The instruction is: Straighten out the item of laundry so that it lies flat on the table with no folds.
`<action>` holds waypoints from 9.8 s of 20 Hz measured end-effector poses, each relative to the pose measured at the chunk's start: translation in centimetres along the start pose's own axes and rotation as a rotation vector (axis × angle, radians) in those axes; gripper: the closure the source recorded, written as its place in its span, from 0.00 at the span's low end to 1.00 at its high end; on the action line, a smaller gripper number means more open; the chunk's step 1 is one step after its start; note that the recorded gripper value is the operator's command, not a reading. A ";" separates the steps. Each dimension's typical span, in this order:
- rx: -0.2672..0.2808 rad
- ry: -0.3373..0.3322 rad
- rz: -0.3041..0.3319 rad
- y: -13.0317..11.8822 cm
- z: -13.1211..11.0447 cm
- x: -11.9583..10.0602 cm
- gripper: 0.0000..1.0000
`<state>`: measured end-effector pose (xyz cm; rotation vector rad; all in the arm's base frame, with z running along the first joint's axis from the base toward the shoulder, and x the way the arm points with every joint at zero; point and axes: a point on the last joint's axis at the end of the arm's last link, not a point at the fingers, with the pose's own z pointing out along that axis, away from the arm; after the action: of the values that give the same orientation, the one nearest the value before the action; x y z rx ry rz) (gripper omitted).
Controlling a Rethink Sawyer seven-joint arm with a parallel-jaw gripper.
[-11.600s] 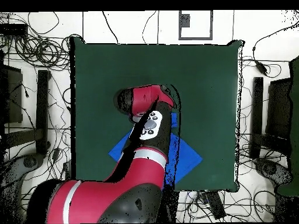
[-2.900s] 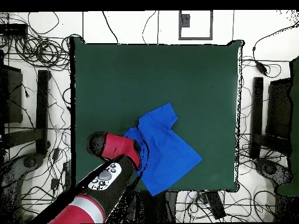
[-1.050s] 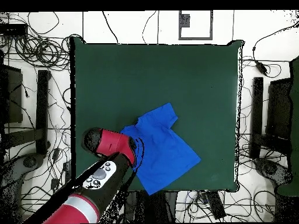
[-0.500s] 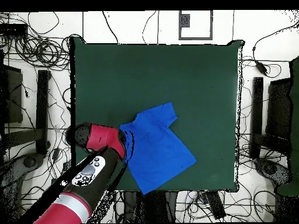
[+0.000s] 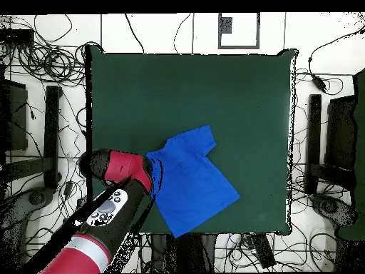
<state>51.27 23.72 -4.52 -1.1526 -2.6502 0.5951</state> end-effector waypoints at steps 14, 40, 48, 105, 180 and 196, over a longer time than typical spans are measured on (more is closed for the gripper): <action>-0.005 -0.002 -0.003 0.4 -0.2 -0.1 0.00; 0.011 -0.002 0.097 2.1 -0.8 0.5 0.00; 0.039 0.006 0.175 2.5 -0.9 0.5 0.00; -0.049 0.081 0.272 6.7 -3.3 1.3 0.00; -0.156 -0.056 0.221 -7.1 -3.7 -8.1 0.00; -0.153 -0.012 0.229 -10.1 -3.0 -10.4 0.00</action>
<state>52.69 10.70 2.39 -1.5144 -2.6321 0.4420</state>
